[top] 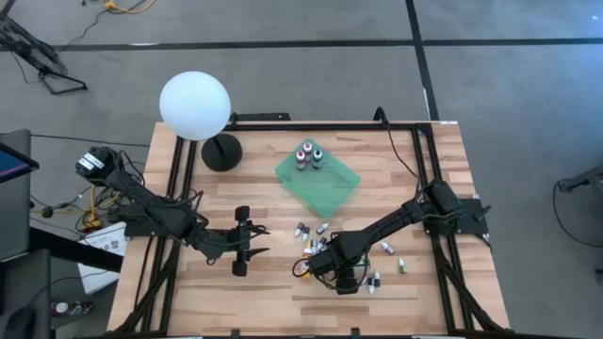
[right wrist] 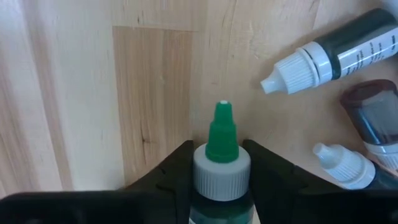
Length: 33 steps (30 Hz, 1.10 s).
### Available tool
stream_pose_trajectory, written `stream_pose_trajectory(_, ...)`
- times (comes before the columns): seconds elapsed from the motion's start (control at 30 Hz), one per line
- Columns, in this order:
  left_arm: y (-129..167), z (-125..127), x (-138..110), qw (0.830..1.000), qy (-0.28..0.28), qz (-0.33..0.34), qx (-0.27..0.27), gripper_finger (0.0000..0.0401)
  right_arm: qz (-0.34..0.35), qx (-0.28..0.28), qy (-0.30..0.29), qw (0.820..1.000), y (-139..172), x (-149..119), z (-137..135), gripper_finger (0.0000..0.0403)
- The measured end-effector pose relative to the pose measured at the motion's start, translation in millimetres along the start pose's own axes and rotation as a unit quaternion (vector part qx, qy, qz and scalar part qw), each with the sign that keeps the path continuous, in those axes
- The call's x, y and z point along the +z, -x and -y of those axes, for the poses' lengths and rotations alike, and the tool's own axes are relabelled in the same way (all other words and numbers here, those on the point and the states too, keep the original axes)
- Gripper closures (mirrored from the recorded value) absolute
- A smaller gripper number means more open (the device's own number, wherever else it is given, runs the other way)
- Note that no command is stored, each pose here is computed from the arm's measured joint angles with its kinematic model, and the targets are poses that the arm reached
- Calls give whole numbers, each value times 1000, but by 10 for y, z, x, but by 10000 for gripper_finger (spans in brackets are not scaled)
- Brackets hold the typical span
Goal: Pick & Place food coloring
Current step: Put the large green food coloring bottle into the green bin
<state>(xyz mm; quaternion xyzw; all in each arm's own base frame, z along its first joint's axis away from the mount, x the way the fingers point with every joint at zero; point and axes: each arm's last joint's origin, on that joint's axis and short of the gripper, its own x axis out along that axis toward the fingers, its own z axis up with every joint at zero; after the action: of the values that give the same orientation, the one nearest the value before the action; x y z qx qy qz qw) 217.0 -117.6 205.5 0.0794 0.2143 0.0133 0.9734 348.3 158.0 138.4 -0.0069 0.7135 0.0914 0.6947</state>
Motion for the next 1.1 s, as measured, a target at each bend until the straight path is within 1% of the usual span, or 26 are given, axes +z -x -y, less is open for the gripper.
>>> stream_pose_trajectory(0.1,0,0,0,1000,1,0,0,207,0,0,0,1000,0,0,0,290)
stream_pose_trajectory(0.17,0,0,0,1000,1,0,0,207,0,0,0,1000,0,1,0,289)
stream_pose_trajectory(0.4,0,1,0,1000,1,0,-1,207,1,2,0,1000,0,3,-3,243)
stream_pose_trajectory(0.53,0,1,0,1000,1,0,-1,207,2,3,0,1000,0,4,-4,234)
stream_pose_trajectory(0.67,0,1,0,1000,1,0,-1,207,2,5,0,1000,0,5,-5,243)
stream_pose_trajectory(0.97,0,0,0,1000,1,0,-1,207,1,4,0,1000,0,4,-3,281)
stream_pose_trajectory(1.1,0,0,0,1000,1,0,-1,207,1,4,0,1000,0,4,-3,284)
